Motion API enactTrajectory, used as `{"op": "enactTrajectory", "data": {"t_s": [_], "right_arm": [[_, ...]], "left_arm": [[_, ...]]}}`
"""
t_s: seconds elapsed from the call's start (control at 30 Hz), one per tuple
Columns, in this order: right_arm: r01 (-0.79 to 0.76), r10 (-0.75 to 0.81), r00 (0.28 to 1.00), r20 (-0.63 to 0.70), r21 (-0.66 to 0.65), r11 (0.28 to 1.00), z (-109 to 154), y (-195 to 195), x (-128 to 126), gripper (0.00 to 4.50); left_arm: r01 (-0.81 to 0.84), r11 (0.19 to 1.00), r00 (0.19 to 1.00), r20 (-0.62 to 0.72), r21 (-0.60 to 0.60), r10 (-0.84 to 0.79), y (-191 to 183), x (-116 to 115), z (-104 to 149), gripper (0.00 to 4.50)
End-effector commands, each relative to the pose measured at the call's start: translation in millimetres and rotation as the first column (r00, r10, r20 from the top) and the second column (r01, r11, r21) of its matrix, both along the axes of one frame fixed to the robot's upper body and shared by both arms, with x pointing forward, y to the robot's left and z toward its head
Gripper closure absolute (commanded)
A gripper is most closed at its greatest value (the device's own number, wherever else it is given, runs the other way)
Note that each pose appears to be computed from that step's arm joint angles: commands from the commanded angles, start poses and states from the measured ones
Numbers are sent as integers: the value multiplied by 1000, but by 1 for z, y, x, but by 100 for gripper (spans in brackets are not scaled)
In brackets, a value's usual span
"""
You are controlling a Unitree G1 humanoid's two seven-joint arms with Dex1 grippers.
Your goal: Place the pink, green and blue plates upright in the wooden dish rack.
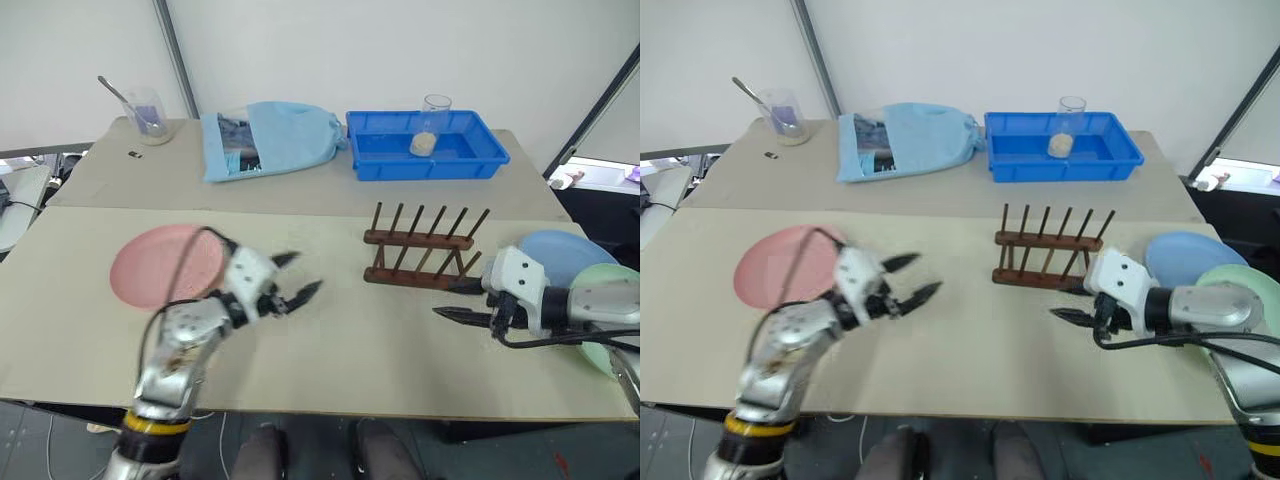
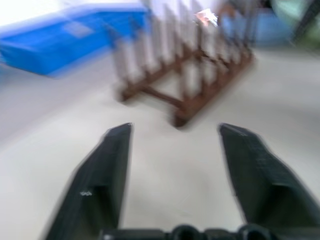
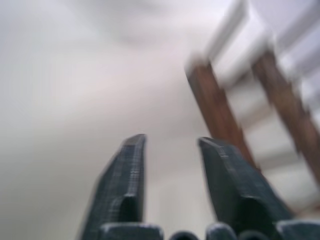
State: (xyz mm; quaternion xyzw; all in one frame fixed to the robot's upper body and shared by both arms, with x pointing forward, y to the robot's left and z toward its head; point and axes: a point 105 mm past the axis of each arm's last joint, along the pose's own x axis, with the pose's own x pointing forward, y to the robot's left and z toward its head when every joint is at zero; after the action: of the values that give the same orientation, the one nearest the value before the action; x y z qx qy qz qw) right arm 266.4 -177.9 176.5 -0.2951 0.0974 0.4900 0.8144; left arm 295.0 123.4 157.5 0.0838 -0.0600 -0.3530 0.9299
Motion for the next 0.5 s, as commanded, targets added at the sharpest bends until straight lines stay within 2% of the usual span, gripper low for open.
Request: {"op": "enactTrajectory", "data": {"t_s": [0.03, 0.13, 0.17, 0.27, 0.33, 0.43, 0.5], "right_arm": [[-105, 102, 994, 43, 94, 990, 26, 26, 3, 120], [-166, 159, 985, 62, 133, 977, 34, 46, 14, 12], [-182, 173, 982, 79, 133, 974, 36, 51, 18, 2], [-228, 213, 970, 120, 126, 966, 39, 65, 29, 2], [-253, 239, 963, 122, 116, 960, 38, 70, 32, 2], [-294, 281, 951, 129, 98, 951, 36, 78, 34, 2], [-314, 301, 944, 133, 97, 944, 38, 83, 35, 2]], "left_arm": [[-341, 925, 939, -109, -165, 327, 63, -7, 13, 0], [-553, 801, 832, -215, -230, 512, 110, -18, 9, 0], [-615, 751, 787, -240, -240, 568, 126, -22, 7, 0], [-779, 563, 627, -345, -275, 699, 168, -39, -5, 0], [-836, 474, 548, -401, -275, 734, 181, -47, -14, 0], [-861, 437, 507, -472, -259, 721, 179, -49, -27, 0], [-891, 383, 452, -563, -244, 692, 180, -45, -45, 0]]}}
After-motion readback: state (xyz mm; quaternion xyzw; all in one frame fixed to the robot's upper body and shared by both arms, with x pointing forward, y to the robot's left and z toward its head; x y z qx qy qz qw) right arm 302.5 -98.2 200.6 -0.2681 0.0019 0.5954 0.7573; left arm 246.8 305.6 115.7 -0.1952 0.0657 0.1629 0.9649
